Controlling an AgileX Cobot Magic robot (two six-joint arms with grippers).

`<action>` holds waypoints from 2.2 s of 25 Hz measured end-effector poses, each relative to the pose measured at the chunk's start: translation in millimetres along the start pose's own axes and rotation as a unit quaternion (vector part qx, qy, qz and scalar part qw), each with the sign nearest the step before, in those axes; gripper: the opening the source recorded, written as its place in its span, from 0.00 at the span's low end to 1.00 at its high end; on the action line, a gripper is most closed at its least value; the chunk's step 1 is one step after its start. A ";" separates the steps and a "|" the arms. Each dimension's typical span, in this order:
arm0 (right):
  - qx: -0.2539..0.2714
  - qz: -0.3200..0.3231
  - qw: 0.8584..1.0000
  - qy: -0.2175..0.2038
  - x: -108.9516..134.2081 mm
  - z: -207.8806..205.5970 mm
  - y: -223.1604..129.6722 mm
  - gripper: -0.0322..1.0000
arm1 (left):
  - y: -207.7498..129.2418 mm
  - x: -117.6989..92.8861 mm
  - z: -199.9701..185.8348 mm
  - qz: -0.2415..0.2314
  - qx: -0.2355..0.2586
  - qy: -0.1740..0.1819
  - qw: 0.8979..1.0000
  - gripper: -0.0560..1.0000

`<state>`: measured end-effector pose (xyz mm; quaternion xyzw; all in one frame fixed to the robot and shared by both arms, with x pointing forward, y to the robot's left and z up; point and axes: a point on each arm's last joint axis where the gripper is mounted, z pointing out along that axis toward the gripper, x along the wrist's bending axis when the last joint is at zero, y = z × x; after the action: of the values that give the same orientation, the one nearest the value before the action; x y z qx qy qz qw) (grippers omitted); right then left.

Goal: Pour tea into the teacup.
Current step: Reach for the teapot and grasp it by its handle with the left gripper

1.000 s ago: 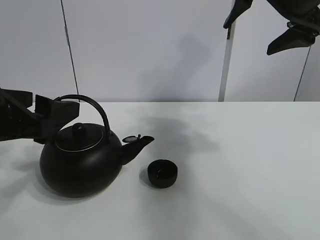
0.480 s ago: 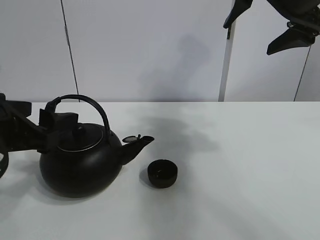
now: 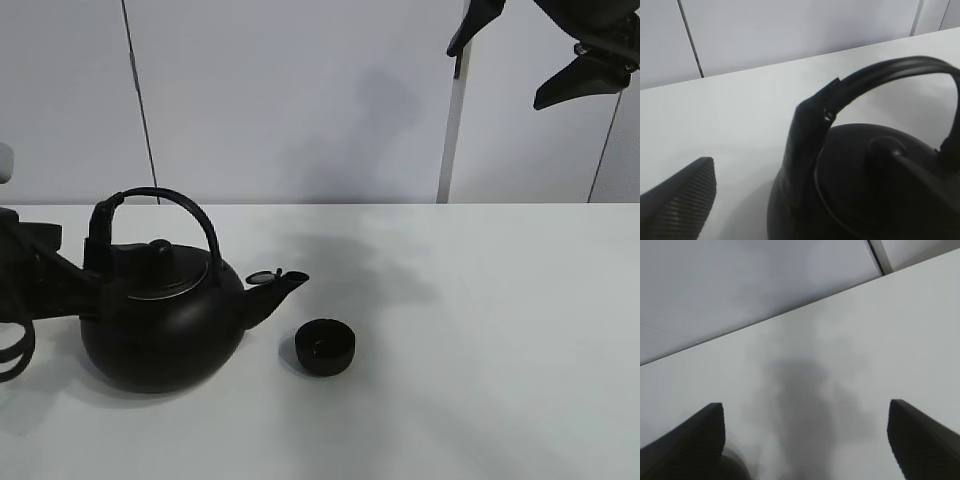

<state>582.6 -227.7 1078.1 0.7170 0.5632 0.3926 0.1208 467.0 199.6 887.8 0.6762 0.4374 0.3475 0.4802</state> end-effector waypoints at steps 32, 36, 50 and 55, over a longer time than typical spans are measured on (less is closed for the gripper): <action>-0.001 0.000 1.000 0.000 0.0 0.0 0.2 0.62 | -5.6 0.6 -5.8 -0.001 0.009 0.002 1.000 0.67; -0.001 0.000 1.000 0.000 0.0 0.0 0.1 0.62 | -5.5 0.2 -5.6 0.000 0.008 -0.001 1.000 0.64; -0.001 0.000 1.000 0.000 0.0 0.0 0.1 0.62 | 2.6 -0.8 3.6 -0.003 -0.008 -0.003 1.000 0.62; -0.001 0.000 1.000 0.000 0.0 0.0 0.1 0.62 | 6.6 -1.3 7.4 -0.003 -0.019 -0.004 1.000 0.62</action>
<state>582.6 -227.8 1078.2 0.7169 0.5629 0.3931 0.1212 474.8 194.9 891.8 0.6673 0.4306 0.3513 0.4958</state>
